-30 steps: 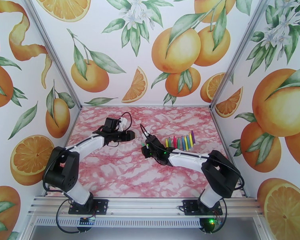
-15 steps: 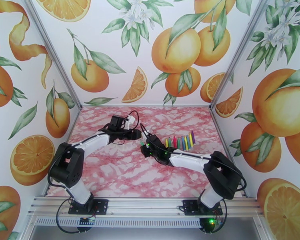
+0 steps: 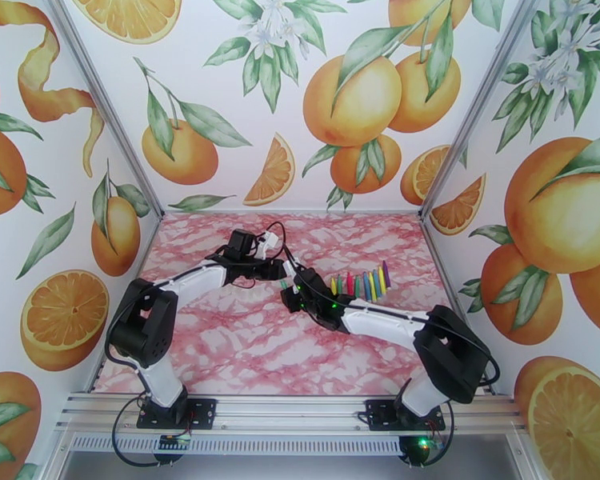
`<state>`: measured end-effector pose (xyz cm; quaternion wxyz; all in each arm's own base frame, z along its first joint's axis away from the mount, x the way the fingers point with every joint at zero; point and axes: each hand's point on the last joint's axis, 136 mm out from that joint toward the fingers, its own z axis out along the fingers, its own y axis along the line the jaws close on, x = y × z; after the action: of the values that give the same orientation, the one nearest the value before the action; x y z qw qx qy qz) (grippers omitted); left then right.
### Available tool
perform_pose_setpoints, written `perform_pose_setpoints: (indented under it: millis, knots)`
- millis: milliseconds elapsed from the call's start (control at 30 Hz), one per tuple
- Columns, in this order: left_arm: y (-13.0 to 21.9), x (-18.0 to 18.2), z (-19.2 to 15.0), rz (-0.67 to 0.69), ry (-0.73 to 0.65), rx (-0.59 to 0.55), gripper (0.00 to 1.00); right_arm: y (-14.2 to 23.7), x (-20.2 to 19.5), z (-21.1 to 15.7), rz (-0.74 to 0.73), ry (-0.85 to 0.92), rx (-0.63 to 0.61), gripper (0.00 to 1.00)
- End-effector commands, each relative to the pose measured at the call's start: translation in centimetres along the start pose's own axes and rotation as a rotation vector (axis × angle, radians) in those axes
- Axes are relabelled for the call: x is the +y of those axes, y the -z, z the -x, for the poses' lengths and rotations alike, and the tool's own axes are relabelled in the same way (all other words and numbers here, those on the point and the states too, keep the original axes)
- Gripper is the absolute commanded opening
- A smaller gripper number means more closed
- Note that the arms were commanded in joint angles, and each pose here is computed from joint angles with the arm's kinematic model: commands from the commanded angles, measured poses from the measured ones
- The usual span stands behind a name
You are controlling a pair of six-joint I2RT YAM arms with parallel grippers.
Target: Open the pen caps
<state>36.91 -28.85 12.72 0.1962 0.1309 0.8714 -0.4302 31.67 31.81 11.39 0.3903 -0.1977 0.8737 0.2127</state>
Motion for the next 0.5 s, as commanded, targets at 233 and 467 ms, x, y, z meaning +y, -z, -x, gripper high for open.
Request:
perform_pose_setpoints:
  millis: [233,467]
  knots:
    - [-0.5,-1.19,0.75,-0.039,-0.021,0.006,0.45,0.38,0.22,2.12,0.002,0.013,-0.071,0.21]
    - [-0.79,-1.38,0.94,-0.057,-0.013,0.01,0.27,0.34,-0.03,2.09,-0.011,0.007,-0.08,0.21]
